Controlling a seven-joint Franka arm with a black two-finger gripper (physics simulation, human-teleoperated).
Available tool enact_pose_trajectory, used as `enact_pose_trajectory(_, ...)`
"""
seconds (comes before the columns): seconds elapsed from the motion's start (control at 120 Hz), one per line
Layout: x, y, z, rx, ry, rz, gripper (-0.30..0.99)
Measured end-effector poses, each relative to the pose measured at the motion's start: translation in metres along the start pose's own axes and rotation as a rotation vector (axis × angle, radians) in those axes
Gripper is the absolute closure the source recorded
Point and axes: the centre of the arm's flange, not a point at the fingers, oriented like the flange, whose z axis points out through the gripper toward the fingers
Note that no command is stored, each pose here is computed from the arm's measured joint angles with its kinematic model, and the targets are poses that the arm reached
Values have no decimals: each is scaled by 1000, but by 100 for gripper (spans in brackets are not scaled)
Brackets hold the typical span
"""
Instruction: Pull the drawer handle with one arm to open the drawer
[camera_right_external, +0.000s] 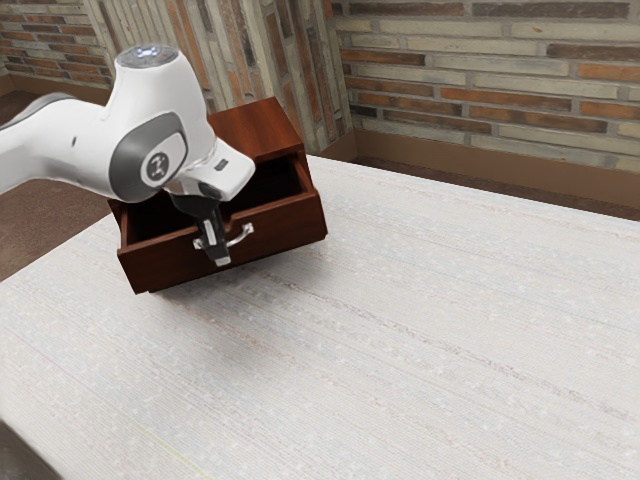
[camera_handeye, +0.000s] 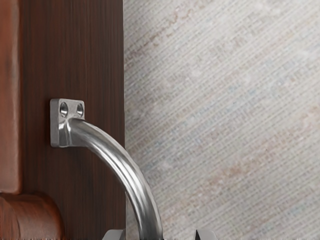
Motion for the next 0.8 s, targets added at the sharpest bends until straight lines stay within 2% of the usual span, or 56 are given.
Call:
enact_pose_trajectory(0.392, -3, 41, -8, 12, 32, 18, 54)
enact_pose_trajectory(0.55, -7, 47, -21, 45, 48, 19, 58)
enact_pose_trajectory(0.683, -16, 41, -57, 115, 76, 13, 32)
enact_pose_trajectory(0.8, -15, 44, -99, 169, 113, 20, 19)
